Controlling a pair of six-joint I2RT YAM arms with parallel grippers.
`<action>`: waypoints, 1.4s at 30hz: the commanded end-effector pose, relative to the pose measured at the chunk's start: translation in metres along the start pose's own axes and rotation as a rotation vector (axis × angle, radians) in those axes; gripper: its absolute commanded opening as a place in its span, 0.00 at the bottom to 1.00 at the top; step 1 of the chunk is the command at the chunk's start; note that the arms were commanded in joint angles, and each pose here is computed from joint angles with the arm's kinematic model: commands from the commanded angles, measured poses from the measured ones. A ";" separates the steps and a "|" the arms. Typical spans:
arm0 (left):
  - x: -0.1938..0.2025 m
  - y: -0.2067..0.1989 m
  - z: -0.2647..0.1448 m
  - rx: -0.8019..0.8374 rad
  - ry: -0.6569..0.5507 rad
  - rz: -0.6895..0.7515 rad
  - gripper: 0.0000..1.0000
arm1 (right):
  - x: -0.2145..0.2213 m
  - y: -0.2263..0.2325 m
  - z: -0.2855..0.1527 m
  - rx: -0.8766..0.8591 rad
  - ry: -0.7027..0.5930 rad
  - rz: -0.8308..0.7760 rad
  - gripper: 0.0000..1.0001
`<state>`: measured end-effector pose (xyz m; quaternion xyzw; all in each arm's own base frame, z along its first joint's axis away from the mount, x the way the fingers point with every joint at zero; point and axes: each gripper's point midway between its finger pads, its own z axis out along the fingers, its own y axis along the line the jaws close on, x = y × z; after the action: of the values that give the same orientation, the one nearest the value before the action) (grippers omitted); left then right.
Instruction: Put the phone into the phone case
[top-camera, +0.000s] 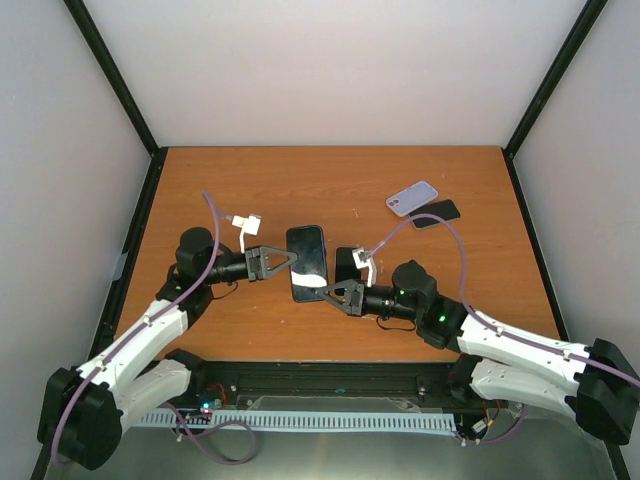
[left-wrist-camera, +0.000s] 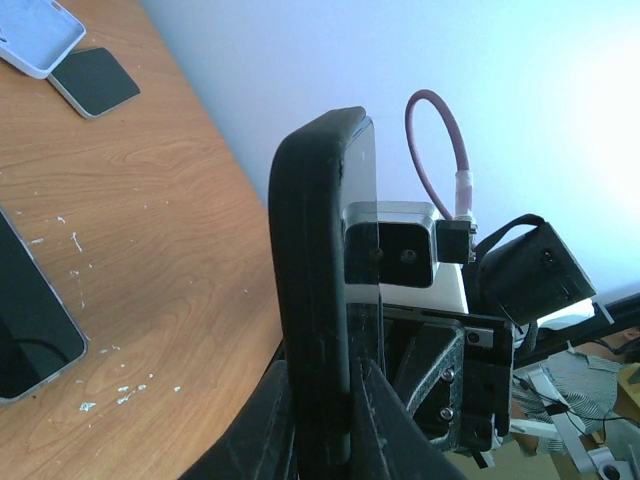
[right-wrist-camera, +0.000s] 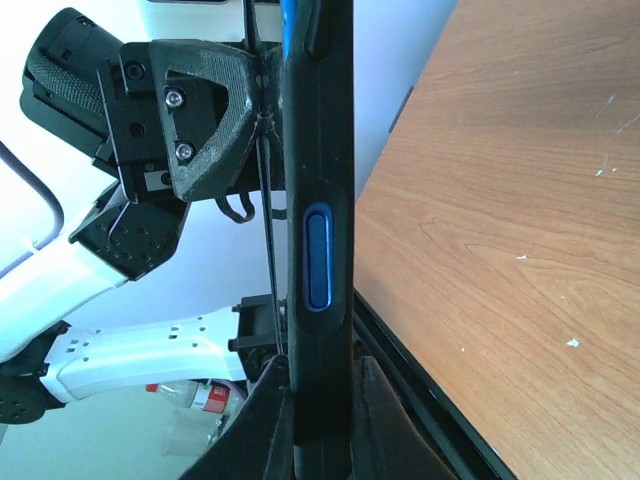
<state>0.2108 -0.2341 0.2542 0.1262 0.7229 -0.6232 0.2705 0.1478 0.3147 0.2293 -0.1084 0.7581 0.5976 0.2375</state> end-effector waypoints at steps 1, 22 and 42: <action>-0.011 -0.003 0.000 -0.020 -0.042 0.091 0.00 | -0.009 0.005 -0.001 -0.011 -0.046 0.025 0.03; -0.020 0.012 0.001 -0.110 -0.060 0.082 0.56 | -0.007 0.021 0.000 -0.046 0.000 -0.166 0.03; -0.026 0.012 -0.006 -0.176 -0.089 0.172 0.10 | 0.003 0.015 -0.006 -0.022 0.043 -0.183 0.03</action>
<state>0.2294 -0.2232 0.2514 0.1202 0.7488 -0.5581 0.3366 0.1354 0.3101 0.2105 -0.1766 0.7722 0.5607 0.2413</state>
